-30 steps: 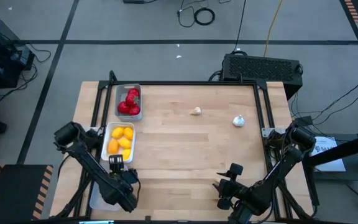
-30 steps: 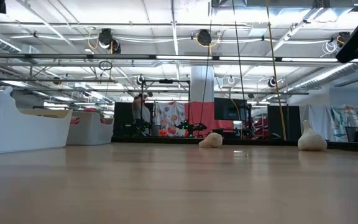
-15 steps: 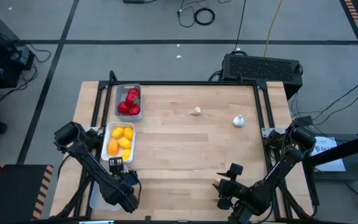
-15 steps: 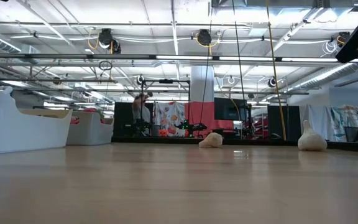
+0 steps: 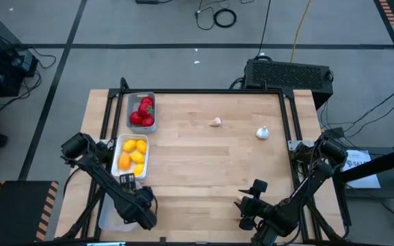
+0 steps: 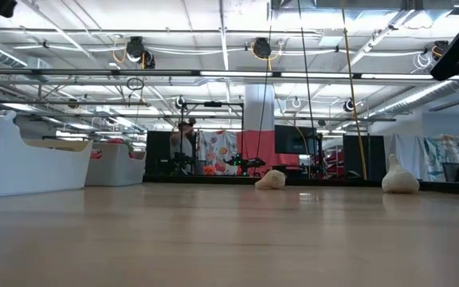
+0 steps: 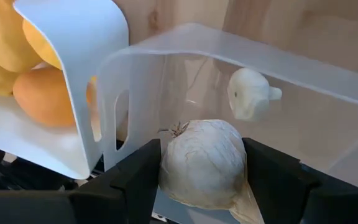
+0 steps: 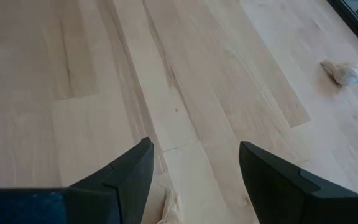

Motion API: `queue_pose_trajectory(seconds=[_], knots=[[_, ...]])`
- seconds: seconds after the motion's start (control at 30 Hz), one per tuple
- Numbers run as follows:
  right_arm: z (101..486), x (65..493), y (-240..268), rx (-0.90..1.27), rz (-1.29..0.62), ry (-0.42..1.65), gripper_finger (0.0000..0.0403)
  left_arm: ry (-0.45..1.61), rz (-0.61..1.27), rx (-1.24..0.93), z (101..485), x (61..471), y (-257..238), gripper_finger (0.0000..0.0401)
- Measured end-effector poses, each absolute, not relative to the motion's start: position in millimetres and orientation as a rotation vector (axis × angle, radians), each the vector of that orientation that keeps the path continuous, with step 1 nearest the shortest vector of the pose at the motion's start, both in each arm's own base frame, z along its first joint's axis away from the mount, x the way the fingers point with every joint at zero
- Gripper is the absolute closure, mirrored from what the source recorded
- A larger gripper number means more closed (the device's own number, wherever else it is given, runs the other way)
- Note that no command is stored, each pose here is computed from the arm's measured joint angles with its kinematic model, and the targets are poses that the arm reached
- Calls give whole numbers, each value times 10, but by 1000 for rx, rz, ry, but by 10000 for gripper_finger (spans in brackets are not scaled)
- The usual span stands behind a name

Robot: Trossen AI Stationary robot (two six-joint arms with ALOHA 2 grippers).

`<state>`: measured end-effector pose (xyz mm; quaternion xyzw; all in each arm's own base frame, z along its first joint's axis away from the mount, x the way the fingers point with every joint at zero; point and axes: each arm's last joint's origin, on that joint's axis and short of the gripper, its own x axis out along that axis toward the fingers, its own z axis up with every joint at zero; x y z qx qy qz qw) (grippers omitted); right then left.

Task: Sort produce into baskets
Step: Put the garlic into the transparent bin

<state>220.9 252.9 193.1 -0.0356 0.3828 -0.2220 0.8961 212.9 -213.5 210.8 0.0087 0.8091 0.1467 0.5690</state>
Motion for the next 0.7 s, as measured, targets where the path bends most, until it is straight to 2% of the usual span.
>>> queue_pose_trajectory(seconds=[0.43,0.53,0.7], knots=[[1931,2208,2528,-84,-456,796,177,1855,337,89,2108,2146,-2116,172],[1930,2208,2528,-92,-453,798,177,1851,330,101,2108,2147,-2115,157],[1930,2208,2528,-93,-452,798,177,1837,343,128,2112,2147,-2102,112]])
